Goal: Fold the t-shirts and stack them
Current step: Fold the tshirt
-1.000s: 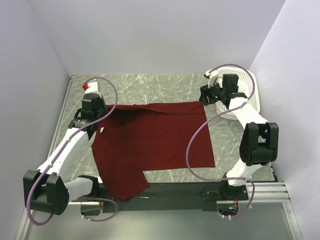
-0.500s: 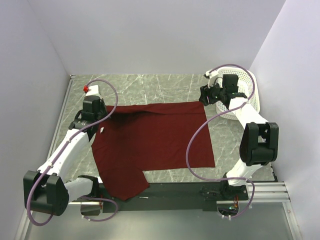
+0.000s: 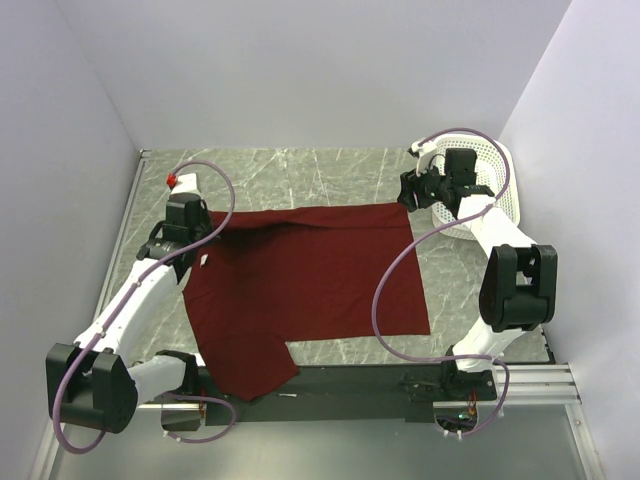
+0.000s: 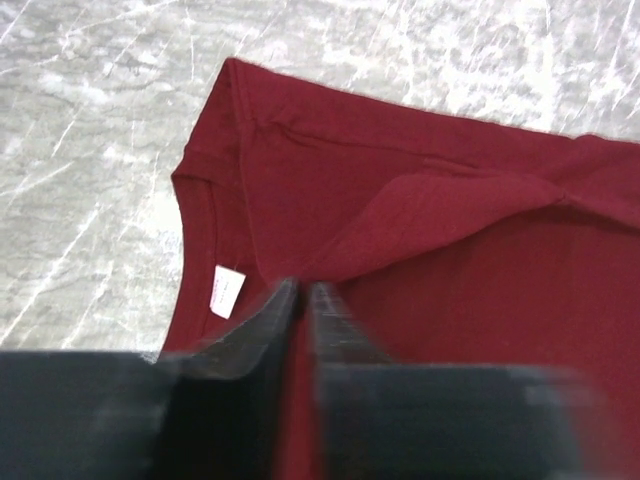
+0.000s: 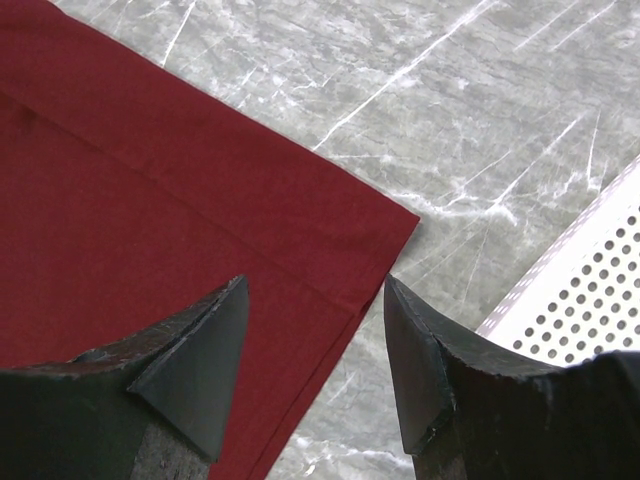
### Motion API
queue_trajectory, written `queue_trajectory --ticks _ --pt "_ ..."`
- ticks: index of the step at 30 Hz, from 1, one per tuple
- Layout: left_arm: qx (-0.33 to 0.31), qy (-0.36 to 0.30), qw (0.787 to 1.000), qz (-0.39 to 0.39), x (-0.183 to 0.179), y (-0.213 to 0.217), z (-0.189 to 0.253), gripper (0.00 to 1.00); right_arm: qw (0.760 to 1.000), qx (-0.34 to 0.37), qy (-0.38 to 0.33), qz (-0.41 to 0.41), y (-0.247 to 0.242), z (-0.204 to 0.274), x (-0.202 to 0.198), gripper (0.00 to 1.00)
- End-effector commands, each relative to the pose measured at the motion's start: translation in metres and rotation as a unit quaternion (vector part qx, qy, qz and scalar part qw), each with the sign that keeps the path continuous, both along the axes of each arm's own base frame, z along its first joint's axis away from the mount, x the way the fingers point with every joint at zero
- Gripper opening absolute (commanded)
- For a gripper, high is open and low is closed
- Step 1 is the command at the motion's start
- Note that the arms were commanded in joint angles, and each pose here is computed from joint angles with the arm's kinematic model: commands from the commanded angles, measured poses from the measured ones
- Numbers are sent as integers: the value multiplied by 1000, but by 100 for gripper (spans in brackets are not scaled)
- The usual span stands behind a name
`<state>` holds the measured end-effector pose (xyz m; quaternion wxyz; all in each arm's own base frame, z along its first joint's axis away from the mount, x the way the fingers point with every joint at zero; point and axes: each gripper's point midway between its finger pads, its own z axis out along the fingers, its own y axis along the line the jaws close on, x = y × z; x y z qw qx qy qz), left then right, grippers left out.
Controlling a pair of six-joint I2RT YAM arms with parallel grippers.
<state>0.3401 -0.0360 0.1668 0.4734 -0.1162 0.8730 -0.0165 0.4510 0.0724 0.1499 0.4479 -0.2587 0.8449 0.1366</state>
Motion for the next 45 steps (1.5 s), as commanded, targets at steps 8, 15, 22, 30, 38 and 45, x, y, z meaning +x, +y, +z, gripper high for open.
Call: queue_trajectory --ticks 8,15,22,30,38,45 --pt "-25 -65 998 -8 -22 -2 47 67 1000 6 -31 1 -1 27 -6 64" --pt "-82 2 990 -110 -11 -39 13 75 999 25 -22 12 6 32 -11 64" --pt "-126 93 973 -166 42 -73 -40 61 998 51 2 37 17 31 -30 64" --pt "-107 162 966 -172 90 -76 -95 52 996 73 21 48 26 25 -38 64" --pt "-81 186 965 -166 91 -70 -113 52 996 75 25 47 26 21 -37 64" --pt "-73 198 962 -171 89 -71 -117 48 996 76 28 45 26 20 -37 64"
